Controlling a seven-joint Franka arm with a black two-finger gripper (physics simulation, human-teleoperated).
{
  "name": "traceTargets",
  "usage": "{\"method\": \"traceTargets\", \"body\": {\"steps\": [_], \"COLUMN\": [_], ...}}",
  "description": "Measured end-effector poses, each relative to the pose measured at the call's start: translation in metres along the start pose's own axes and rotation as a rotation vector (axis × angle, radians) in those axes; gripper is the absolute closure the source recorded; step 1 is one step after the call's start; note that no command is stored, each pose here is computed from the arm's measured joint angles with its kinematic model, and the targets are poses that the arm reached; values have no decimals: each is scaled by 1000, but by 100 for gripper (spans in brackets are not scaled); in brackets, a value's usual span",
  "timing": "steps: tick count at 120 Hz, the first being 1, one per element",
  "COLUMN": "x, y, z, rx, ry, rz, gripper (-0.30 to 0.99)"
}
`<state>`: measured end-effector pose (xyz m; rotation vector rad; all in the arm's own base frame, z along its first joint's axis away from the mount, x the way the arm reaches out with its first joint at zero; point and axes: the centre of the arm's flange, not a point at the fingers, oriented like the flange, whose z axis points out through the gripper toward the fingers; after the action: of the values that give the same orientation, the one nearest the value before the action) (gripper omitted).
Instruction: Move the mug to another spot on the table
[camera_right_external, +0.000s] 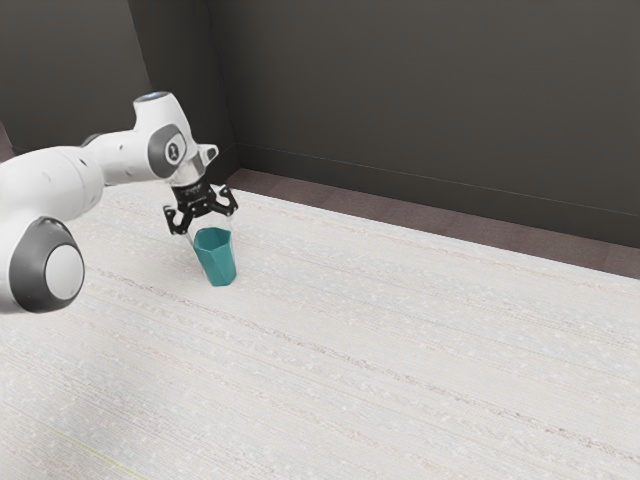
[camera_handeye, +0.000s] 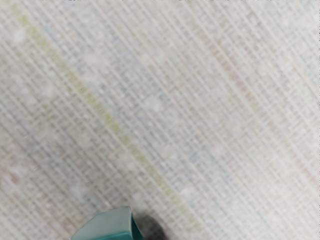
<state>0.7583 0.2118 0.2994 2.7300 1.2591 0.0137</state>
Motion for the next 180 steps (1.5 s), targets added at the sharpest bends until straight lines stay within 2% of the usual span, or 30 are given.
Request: {"method": "traceTargets", "body": {"steps": [82,132,153,180], "x": [2,-2,-2,-3], "y": [0,6,6,5], "z": [15,14,11,3], "rx": [-13,-33,-33,-28], "ry": [9,-3,-3,-1], "rz": [-18,-25,-30,-37], "gripper": [2,27,51,59]}}
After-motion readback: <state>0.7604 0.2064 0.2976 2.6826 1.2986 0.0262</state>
